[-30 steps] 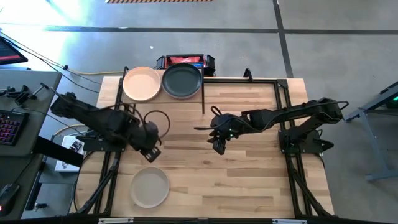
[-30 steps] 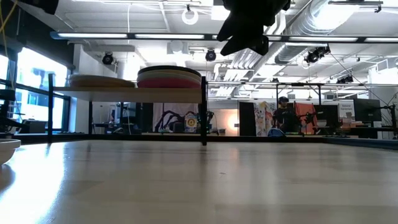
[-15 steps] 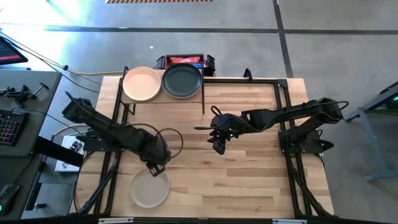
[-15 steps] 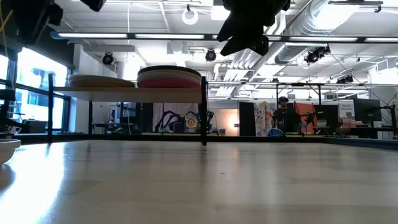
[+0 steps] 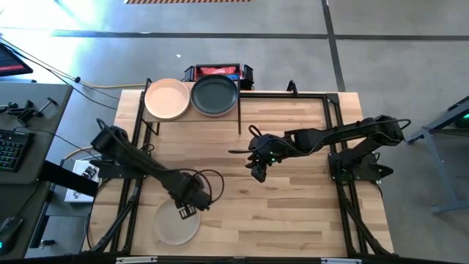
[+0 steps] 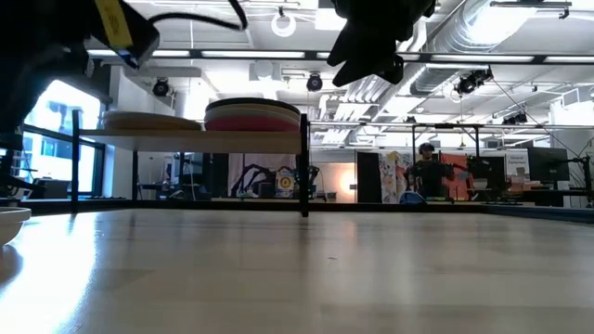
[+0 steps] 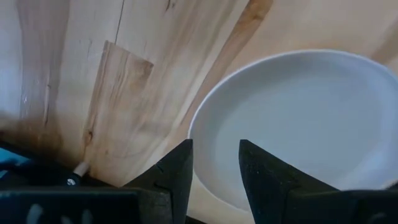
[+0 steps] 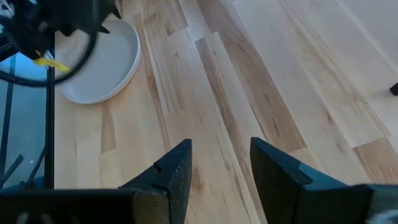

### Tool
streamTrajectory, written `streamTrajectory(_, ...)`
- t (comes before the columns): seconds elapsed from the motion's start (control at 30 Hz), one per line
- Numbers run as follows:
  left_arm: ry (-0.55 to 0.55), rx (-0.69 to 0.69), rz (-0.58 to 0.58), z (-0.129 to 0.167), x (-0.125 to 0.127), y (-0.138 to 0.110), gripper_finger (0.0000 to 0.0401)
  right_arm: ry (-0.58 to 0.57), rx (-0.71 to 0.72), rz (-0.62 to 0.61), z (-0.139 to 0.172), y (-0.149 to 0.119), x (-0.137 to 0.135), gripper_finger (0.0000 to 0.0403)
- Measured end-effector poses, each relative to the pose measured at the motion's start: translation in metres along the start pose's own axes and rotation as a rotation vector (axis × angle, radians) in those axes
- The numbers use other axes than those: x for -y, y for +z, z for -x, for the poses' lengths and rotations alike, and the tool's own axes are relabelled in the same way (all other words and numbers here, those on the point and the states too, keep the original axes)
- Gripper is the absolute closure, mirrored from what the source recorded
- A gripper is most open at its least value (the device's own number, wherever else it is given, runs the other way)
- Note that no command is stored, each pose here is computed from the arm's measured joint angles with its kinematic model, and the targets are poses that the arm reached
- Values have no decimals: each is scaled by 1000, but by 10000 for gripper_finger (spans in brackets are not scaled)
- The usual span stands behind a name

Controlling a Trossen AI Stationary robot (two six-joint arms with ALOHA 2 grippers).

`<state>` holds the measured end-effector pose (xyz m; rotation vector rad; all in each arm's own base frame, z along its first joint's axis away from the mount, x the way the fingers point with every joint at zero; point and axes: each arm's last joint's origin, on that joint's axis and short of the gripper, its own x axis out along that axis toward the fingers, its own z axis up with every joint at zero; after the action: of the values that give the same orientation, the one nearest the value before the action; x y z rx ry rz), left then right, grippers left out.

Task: Place and stack plates onto a shelf
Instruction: Stack the gray plate on top of the light orange plate on the shelf

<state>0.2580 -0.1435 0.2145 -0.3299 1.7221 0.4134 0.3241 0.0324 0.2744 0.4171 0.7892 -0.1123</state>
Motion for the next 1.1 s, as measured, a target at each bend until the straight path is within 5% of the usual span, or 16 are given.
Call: streamTrajectory(1.1, 135, -129, -362, -54, 20, 20, 284, -15, -28, -3, 0, -3, 1, 261)
